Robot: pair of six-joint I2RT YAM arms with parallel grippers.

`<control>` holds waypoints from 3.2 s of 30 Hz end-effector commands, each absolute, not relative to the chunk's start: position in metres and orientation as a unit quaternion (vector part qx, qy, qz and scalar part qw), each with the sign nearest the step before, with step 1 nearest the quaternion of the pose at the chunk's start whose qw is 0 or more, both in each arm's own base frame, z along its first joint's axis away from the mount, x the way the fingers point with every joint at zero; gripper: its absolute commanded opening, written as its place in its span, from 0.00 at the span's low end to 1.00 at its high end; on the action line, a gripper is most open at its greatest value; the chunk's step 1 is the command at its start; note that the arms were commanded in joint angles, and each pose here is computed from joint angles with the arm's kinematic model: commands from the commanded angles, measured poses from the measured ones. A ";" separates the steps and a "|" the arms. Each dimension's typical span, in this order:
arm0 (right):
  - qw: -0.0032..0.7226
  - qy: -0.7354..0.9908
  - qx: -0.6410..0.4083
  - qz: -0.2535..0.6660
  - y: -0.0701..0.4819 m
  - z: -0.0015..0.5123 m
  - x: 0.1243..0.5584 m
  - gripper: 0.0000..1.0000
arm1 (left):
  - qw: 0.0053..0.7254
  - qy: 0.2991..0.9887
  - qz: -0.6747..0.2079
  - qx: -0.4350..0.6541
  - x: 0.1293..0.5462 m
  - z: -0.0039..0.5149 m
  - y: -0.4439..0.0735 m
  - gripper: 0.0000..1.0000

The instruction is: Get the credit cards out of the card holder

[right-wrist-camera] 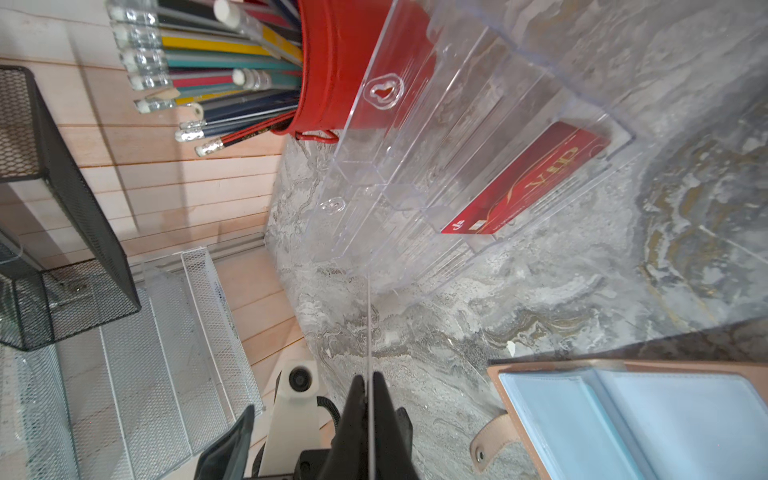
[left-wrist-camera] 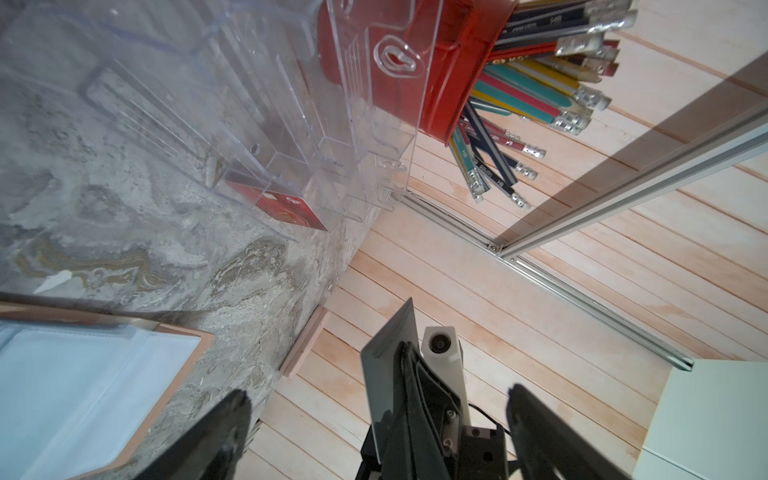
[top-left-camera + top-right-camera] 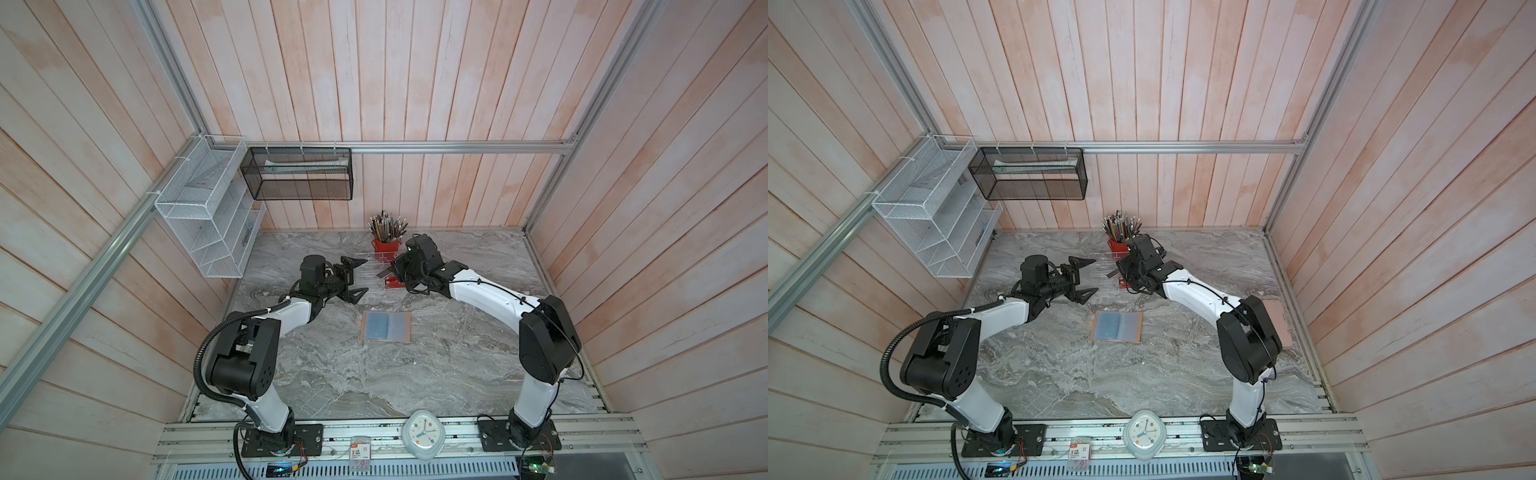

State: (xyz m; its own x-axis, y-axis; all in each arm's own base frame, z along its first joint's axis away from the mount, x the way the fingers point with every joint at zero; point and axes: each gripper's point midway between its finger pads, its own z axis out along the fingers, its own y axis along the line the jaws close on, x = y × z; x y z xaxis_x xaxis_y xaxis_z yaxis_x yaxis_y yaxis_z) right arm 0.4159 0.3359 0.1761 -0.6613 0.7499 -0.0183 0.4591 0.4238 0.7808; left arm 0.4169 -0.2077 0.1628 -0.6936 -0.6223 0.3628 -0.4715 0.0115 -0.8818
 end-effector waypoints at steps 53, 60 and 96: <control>0.062 0.813 0.513 0.267 0.307 0.114 0.484 0.00 | 0.173 0.787 -0.522 -0.281 0.414 0.176 -0.178 1.00; 0.062 0.803 0.528 0.269 0.311 0.120 0.489 0.00 | 0.175 0.788 -0.522 -0.276 0.417 0.178 -0.179 1.00; 0.063 0.756 0.603 0.246 0.311 0.124 0.489 0.00 | 0.152 0.792 -0.529 -0.264 0.411 0.167 -0.181 1.00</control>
